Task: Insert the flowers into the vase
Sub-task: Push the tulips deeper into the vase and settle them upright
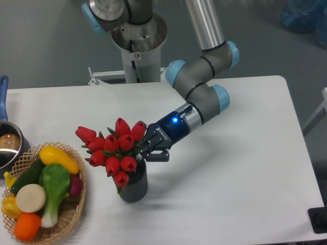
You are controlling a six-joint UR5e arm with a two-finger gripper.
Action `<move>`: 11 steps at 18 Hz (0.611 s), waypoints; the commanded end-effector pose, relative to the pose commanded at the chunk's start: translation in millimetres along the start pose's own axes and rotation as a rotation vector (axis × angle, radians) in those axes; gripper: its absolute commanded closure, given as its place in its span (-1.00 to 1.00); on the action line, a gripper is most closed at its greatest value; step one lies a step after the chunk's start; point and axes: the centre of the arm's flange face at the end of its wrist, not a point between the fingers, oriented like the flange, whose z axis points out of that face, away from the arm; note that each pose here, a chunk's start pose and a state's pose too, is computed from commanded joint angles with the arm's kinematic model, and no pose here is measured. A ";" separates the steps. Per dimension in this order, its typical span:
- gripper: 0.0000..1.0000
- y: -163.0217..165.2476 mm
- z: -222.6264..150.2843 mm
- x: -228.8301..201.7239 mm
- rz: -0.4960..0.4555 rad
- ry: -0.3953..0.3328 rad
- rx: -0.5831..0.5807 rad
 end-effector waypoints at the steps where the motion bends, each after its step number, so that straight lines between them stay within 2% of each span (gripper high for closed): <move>1: 0.68 0.0 0.0 0.0 0.000 0.000 0.000; 11: 0.64 2.3 -0.9 -1.7 0.009 -0.002 0.000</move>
